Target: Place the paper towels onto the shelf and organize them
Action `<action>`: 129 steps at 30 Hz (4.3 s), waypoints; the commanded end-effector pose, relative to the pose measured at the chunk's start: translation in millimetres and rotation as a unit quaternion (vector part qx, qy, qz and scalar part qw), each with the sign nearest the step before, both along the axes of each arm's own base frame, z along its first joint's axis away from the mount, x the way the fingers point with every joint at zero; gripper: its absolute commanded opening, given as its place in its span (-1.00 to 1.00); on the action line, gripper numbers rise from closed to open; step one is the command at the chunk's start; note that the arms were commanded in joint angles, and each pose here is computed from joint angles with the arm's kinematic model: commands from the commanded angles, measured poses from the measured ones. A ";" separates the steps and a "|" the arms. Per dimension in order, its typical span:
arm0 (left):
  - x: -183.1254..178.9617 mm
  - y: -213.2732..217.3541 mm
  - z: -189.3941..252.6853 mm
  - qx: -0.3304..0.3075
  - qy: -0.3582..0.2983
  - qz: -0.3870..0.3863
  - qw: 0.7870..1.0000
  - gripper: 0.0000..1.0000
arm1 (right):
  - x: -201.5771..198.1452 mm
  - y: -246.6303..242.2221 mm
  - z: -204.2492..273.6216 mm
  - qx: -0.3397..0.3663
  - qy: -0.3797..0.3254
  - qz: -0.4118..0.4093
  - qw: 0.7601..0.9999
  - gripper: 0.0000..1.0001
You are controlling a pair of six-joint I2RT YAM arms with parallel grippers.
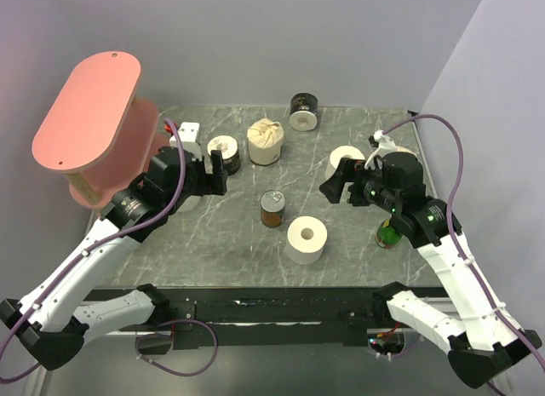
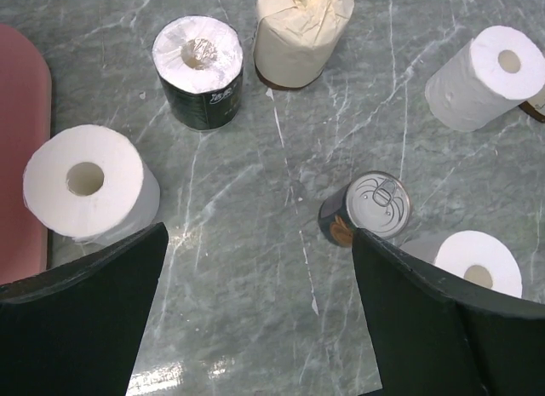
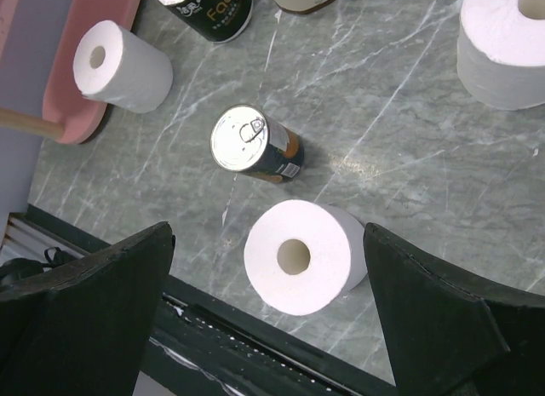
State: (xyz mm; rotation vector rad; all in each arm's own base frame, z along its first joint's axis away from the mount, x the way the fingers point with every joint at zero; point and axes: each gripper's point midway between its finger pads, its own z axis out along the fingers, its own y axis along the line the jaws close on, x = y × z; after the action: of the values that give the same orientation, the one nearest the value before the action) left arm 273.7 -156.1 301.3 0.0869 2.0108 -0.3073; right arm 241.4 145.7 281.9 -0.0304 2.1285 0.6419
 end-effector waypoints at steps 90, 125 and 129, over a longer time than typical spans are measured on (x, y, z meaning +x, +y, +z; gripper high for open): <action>84.7 42.4 9.1 0.116 0.033 0.060 0.991 -0.27 | -46.0 -28.4 42.7 0.005 -0.127 0.004 0.992 0.99; 145.2 194.7 233.6 0.313 -0.196 0.315 0.874 -0.40 | -70.8 -33.9 77.7 0.019 -0.160 0.017 0.987 0.99; 156.3 205.9 229.6 0.314 -0.192 0.325 0.871 -0.38 | -69.6 -36.0 78.8 0.016 -0.162 0.011 0.987 0.99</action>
State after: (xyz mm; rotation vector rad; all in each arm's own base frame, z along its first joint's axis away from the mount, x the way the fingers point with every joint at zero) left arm 435.3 32.8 484.6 -0.0247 1.6938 0.7465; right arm 179.5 116.4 336.8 -0.1311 1.8841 0.6453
